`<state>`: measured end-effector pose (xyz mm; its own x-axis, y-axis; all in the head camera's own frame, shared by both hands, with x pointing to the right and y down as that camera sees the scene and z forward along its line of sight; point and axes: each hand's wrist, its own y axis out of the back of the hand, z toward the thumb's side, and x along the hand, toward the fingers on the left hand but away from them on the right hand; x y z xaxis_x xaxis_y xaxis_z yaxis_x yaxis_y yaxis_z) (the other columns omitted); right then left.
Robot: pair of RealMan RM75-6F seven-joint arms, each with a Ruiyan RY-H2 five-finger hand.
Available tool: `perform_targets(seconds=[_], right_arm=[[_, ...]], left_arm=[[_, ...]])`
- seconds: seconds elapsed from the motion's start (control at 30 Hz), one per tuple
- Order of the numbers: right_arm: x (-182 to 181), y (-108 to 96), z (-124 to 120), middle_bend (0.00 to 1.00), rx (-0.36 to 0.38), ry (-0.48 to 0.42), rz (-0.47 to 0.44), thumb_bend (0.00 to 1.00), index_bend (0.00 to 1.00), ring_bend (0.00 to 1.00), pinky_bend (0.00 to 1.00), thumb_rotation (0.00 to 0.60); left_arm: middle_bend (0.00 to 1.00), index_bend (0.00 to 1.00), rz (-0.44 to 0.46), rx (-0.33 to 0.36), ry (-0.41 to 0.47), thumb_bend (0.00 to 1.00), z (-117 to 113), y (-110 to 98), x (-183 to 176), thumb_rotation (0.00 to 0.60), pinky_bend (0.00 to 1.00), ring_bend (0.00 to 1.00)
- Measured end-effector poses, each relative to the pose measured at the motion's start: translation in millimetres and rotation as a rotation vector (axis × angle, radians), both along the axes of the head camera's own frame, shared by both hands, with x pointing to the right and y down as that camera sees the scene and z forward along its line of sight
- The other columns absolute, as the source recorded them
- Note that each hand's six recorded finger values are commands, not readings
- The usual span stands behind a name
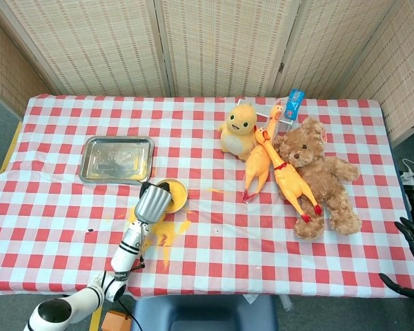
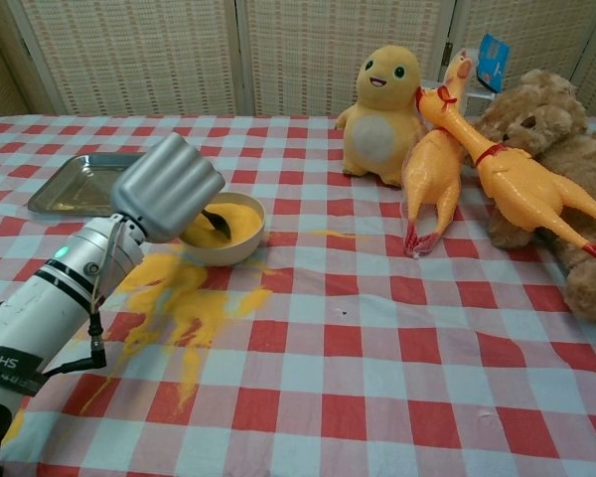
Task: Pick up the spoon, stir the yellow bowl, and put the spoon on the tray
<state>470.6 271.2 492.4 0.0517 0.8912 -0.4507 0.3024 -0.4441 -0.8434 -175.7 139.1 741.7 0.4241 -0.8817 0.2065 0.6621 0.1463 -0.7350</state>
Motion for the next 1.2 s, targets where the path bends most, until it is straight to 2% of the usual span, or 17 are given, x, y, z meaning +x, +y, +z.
perform_targets(seconds=[0.2, 0.33, 0.73, 0.93, 1.07, 1.2], right_arm=[[0.6, 0.0, -0.7, 0.0, 0.003, 0.002, 0.002, 0.09, 0.0, 0.0, 0.0, 0.6], [0.6, 0.2, -0.2, 0.0, -0.002, 0.006, 0.0, 0.09, 0.0, 0.0, 0.0, 0.6], [-1.8, 1.1, 0.7, 0.0, -0.009, -0.006, -0.009, 0.09, 0.0, 0.0, 0.0, 0.6], [-3.0, 1.2, 1.2, 0.0, -0.009, -0.006, -0.011, 0.09, 0.0, 0.0, 0.0, 0.6], [-2.5, 1.4, -0.1, 0.0, -0.005, -0.006, -0.008, 0.09, 0.0, 0.0, 0.0, 0.6], [-3.3, 1.7, 1.3, 0.0, -0.011, -0.006, -0.012, 0.09, 0.0, 0.0, 0.0, 0.6]], left_arm=[[1.0, 0.32, 0.006, 0.002, 0.008, 0.47, -1.4, 1.4, 2.7, 0.6, 1.0, 1.0], [1.0, 0.24, 0.009, 0.004, 0.014, 0.47, -2.8, 2.3, 4.2, 0.6, 1.0, 1.0], [1.0, 0.24, -0.021, 0.012, 0.011, 0.47, -6.7, -2.7, -6.0, 0.6, 1.0, 1.0], [1.0, 0.29, -0.038, 0.013, 0.038, 0.47, -14.6, -5.8, -12.4, 0.6, 1.0, 1.0], [1.0, 0.32, -0.073, -0.012, 0.071, 0.48, -20.9, -11.7, -19.4, 0.6, 1.0, 1.0], [1.0, 0.29, -0.125, -0.082, 0.095, 0.49, -24.6, -19.8, -26.4, 0.6, 1.0, 1.0]])
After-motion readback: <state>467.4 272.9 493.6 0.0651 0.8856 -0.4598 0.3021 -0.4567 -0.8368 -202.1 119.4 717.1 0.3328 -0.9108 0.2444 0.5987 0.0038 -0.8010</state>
